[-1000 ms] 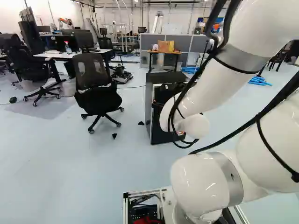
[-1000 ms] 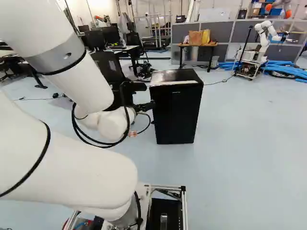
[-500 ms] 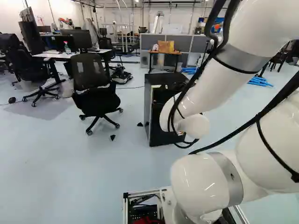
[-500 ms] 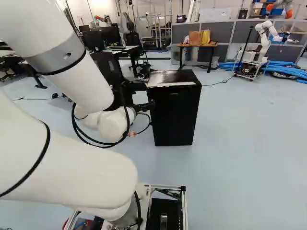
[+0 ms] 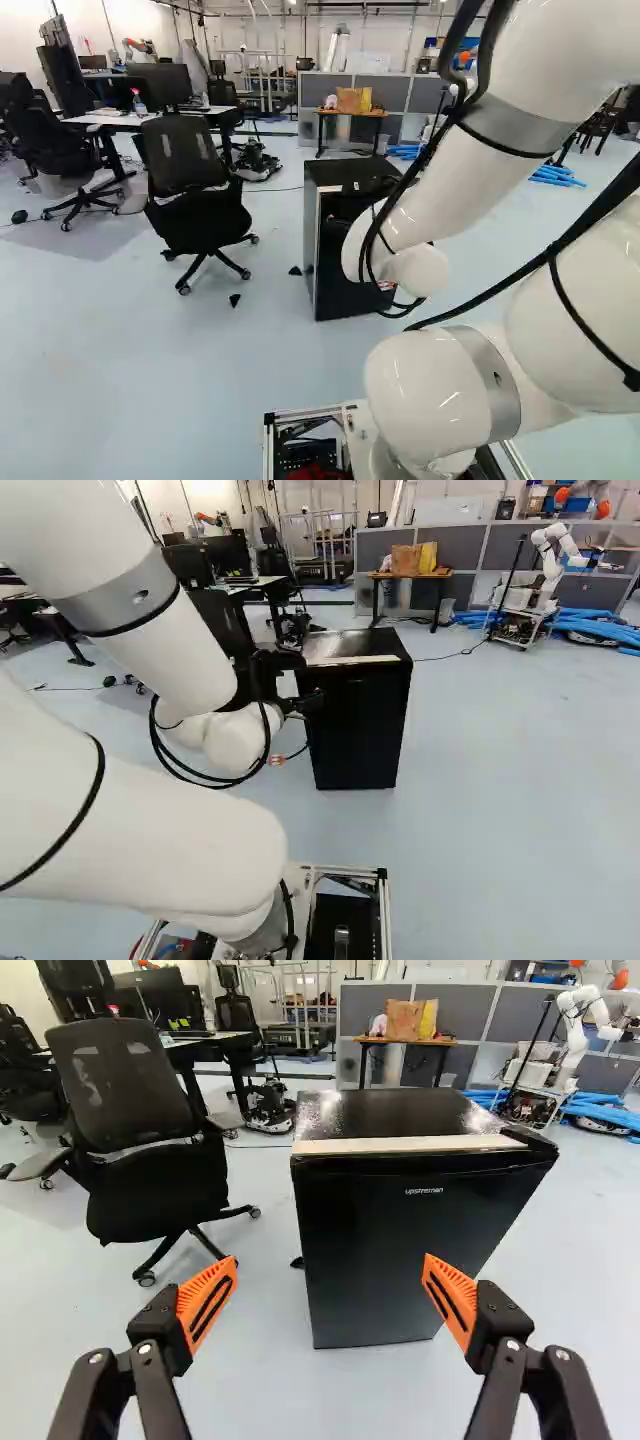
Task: Grab a drink from the fridge
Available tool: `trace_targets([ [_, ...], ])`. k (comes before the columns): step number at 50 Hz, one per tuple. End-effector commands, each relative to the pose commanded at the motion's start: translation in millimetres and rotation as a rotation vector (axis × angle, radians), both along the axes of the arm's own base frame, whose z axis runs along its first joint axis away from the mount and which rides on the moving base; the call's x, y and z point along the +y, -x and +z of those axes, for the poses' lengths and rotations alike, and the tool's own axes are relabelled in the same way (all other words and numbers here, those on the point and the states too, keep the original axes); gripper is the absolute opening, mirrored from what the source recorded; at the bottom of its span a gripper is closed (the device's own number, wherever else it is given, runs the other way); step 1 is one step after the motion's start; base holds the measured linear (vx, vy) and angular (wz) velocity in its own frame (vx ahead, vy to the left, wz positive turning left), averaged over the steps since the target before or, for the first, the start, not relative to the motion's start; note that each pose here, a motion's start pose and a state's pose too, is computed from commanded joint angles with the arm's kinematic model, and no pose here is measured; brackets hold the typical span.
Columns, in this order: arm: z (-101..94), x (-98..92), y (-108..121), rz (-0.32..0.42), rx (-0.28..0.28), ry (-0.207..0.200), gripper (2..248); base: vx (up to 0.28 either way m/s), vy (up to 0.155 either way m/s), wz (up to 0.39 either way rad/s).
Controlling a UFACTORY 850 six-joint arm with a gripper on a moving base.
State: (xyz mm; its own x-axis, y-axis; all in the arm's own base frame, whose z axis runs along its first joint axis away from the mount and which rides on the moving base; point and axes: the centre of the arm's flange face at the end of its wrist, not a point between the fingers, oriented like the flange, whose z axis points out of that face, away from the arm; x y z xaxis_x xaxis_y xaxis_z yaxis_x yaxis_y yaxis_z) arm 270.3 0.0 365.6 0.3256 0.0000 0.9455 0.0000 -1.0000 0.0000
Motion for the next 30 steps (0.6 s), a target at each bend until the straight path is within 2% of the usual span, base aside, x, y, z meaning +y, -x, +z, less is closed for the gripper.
trace_targets([
  [7, 0.0, 0.0, 0.0, 0.000, 0.000, 0.000, 247, 0.087, -0.045, 0.042],
  [30, 0.0, 0.0, 0.0, 0.000, 0.000, 0.000, 247, 0.068, -0.002, -0.009],
])
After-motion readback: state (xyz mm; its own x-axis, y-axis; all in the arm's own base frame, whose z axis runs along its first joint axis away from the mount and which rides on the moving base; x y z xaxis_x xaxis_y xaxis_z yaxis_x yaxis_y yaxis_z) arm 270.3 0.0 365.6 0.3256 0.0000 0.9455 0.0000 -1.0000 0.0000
